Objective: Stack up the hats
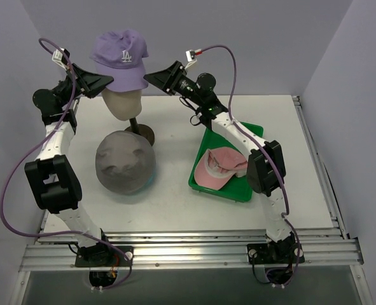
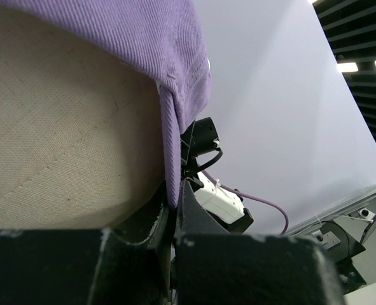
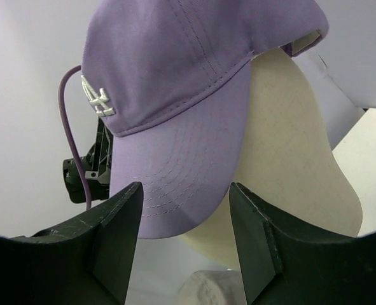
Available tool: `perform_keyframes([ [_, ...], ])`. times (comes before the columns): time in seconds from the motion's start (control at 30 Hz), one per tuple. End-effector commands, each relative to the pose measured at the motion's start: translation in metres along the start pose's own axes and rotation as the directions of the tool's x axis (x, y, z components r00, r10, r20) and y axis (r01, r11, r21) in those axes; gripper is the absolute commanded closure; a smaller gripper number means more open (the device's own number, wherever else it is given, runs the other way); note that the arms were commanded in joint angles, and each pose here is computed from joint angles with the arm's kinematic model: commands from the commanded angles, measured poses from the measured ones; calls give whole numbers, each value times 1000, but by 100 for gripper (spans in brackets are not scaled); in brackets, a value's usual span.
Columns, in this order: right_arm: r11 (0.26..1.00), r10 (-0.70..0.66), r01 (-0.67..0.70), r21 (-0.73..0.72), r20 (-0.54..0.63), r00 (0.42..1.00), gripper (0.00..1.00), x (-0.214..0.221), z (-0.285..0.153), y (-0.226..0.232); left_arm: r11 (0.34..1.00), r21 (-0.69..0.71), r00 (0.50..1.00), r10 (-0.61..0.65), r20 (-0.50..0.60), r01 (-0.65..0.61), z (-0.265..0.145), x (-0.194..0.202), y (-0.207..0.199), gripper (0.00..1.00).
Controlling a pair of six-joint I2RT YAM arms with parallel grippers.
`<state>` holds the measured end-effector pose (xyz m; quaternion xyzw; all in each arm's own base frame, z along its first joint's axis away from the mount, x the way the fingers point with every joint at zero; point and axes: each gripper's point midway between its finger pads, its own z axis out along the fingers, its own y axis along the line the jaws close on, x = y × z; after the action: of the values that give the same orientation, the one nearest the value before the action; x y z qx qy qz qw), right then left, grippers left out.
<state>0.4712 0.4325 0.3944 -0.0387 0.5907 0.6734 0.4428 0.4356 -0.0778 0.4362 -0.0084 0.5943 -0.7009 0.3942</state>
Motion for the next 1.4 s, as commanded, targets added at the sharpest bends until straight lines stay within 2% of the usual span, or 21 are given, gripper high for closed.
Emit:
perform_keyframes([
  [0.0,998,-18,21,-60,37,999,48,-16,-1,15,999,-34,1000,-6,-23,6,-2,5,9,98],
  [0.4,991,51,-45,-128,45,998,47,-15,3,22,999,-45,1000,-18,-23,17,-3,6,17,98],
  [0.73,975,53,-37,-219,69,996,50,-21,1,42,998,-59,999,-17,-27,16,-4,8,22,98],
  [0.83,969,50,-31,-247,71,996,55,-23,1,50,998,-61,999,-19,-28,17,-5,8,24,98],
  [0.93,970,53,-36,-241,63,997,71,-22,2,49,998,-61,999,-19,-26,17,-4,7,24,98],
  [1.13,969,53,-38,-245,55,997,86,-18,4,47,998,-62,999,-18,-26,17,-4,6,22,98],
  [1.23,965,45,-30,-259,52,998,98,-17,5,50,998,-66,1000,-22,-23,20,-4,5,24,98],
  [1.37,961,22,-5,-276,56,998,100,-20,4,58,998,-67,1000,-6,-25,5,-3,5,21,94],
])
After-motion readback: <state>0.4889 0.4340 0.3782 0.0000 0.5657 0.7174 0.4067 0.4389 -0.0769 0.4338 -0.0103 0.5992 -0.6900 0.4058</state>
